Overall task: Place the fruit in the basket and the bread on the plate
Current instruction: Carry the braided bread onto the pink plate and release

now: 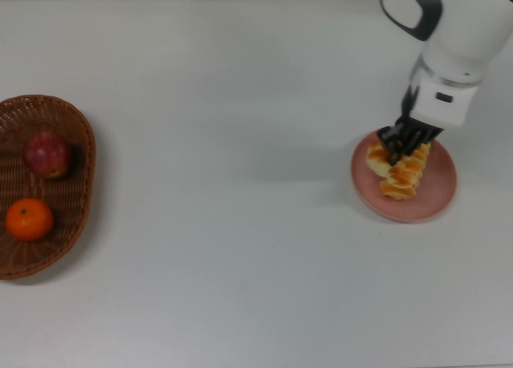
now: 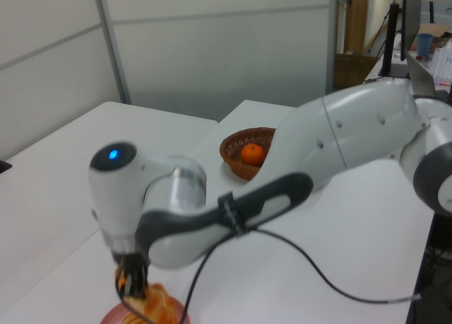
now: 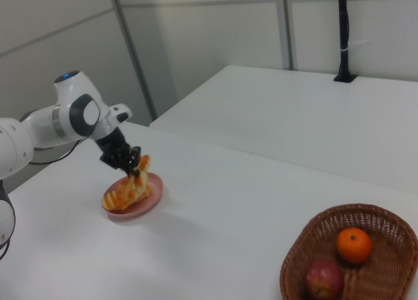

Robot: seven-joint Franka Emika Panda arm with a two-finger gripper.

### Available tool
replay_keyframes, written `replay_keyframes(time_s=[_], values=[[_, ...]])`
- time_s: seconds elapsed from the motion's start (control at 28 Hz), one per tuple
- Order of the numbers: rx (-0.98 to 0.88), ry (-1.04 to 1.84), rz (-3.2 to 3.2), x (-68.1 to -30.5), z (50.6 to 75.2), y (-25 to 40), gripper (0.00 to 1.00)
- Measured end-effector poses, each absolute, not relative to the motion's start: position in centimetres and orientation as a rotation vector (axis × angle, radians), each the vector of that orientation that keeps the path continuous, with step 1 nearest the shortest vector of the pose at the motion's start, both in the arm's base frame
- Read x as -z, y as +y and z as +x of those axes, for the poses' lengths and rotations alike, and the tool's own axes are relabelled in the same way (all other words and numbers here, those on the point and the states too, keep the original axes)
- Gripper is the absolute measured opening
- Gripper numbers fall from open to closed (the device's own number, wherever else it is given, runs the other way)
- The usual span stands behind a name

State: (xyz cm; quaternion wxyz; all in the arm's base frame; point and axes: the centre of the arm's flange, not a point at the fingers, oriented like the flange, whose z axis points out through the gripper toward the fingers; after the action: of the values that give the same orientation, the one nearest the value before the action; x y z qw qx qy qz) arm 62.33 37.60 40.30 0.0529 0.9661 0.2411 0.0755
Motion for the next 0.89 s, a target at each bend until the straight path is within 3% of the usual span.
replay_keyframes(time_s=[0.32, 0.64, 0.89], values=[[-0.167, 0.778, 2.863, -36.9, 61.3, 38.2, 0.2], [-0.195, 0.694, 2.855, -37.1, 61.0, 38.4, 0.56], [-0.247, 0.591, 2.918, -40.6, 62.0, 36.4, 0.81]])
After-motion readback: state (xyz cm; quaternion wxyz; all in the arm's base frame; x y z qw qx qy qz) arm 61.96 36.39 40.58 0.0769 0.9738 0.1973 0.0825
